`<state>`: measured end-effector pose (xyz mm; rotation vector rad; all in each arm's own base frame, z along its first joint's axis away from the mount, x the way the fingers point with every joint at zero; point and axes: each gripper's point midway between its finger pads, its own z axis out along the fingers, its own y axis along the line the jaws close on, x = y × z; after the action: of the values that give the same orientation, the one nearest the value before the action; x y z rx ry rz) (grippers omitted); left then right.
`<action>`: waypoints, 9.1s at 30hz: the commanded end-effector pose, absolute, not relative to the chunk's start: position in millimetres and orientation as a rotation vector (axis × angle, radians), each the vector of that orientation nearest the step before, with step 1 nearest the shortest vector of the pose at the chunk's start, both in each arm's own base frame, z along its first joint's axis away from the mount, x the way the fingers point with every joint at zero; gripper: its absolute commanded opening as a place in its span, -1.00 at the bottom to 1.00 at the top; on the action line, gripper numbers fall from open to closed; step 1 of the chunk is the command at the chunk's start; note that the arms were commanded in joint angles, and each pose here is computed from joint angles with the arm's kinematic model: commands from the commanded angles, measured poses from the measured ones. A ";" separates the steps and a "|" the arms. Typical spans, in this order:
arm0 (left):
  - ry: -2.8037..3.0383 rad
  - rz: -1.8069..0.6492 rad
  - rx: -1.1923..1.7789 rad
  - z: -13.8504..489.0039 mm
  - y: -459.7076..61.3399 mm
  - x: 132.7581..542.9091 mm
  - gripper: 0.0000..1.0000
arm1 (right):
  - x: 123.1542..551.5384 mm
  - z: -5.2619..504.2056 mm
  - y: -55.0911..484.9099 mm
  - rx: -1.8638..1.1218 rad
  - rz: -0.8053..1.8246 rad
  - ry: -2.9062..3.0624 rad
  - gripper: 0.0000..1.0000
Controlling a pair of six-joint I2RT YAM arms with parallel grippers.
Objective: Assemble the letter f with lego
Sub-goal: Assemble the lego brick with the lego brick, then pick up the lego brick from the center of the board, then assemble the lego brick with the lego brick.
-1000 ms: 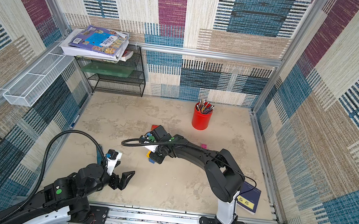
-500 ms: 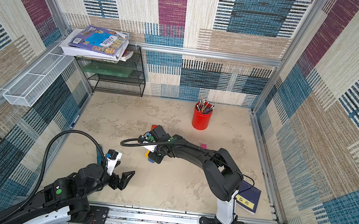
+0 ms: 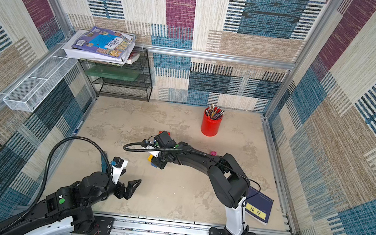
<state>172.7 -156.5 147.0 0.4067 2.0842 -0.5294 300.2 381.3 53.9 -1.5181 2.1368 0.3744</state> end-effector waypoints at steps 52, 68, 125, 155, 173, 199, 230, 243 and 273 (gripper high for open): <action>2.074 -0.553 0.377 148.3 -158.0 174.1 0.97 | 279.2 -9.9 291.1 -1.358 0.237 2.587 -0.73; 2.072 -0.555 0.374 148.0 -157.9 174.2 0.97 | 260.1 38.1 315.1 -1.442 0.367 2.414 -0.65; 2.043 -0.629 0.426 155.1 -176.0 174.1 0.97 | 375.3 118.9 185.1 -0.540 0.000 2.435 -0.01; 2.075 -0.621 0.428 147.4 -177.9 174.5 0.97 | 394.7 43.5 91.3 -0.120 -0.175 2.652 -0.01; 2.077 -0.621 0.422 146.2 -177.1 174.4 0.97 | 396.3 37.1 92.0 -0.127 -0.126 2.671 -0.27; 2.076 -0.624 0.418 146.2 -177.0 174.3 0.97 | 371.7 106.2 208.6 -0.639 0.129 2.524 -0.41; 2.066 -0.626 0.402 147.0 -173.0 173.2 0.97 | 292.7 109.3 323.7 -1.306 0.184 2.346 -0.45; 2.070 -0.622 0.400 144.6 -172.2 173.1 0.97 | 292.9 101.2 332.4 -1.335 0.186 2.351 -0.46; 2.065 -0.624 0.392 144.7 -169.5 172.0 0.97 | 265.0 41.9 307.5 -1.451 0.133 2.546 -0.49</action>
<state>170.1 -172.5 145.3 0.4295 2.0565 -0.6289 292.4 333.8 76.7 -1.3587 2.3873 0.1877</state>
